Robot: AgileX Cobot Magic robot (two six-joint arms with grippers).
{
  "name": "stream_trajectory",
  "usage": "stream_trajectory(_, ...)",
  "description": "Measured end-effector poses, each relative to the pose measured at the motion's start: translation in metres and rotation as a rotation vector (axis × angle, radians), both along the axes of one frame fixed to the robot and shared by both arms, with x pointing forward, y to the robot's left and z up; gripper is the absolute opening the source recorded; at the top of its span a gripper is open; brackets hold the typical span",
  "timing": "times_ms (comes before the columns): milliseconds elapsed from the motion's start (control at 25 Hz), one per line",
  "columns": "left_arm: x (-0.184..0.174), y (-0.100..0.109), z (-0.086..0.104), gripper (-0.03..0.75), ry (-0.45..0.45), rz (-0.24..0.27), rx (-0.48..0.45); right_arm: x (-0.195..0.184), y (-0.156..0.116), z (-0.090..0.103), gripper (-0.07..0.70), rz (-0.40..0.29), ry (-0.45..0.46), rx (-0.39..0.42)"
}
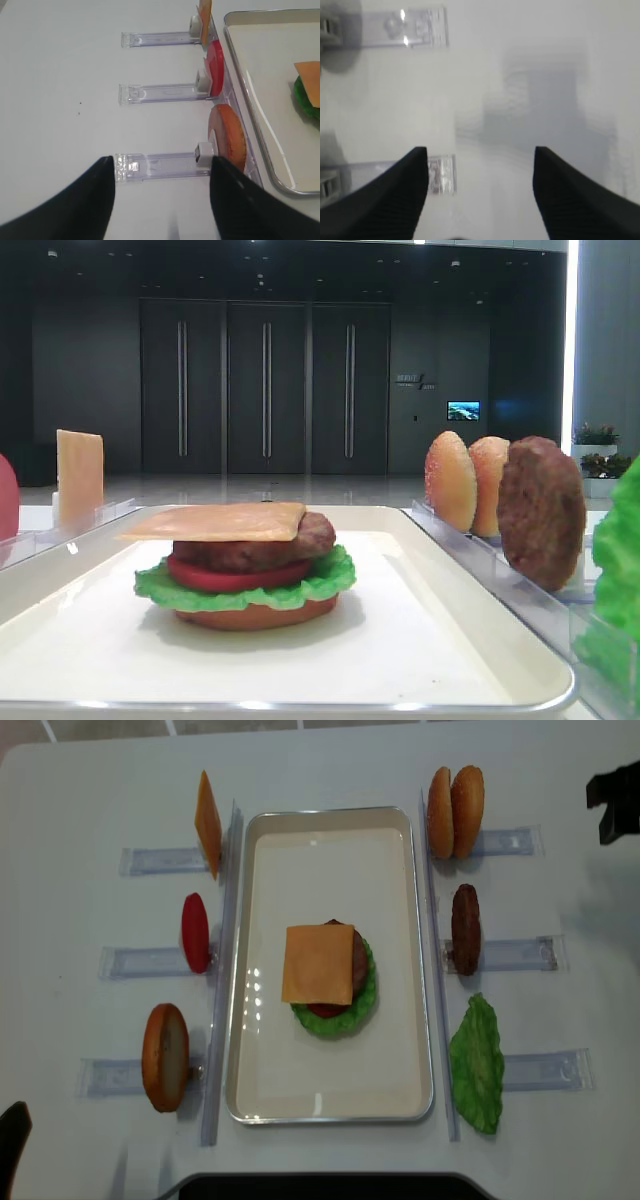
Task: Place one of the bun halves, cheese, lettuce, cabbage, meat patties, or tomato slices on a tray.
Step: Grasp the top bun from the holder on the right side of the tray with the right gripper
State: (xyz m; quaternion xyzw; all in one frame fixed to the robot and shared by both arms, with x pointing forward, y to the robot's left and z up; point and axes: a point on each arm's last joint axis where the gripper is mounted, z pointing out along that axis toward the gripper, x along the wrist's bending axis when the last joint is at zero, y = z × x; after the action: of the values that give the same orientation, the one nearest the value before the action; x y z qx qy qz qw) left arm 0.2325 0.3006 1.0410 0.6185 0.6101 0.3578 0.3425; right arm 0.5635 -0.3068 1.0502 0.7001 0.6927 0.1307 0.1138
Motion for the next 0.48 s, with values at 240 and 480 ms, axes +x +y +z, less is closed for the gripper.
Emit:
stream_trajectory(240, 0.000, 0.000, 0.000, 0.463, 0.000, 0.000, 0.000, 0.056, -0.001, 0.014, 0.433, 0.017, -0.001, -0.010)
stream_trajectory(480, 0.000, 0.000, 0.000, 0.463, 0.000, 0.000, 0.000, 0.077, 0.012, 0.023, 0.425, 0.049, -0.009, -0.020)
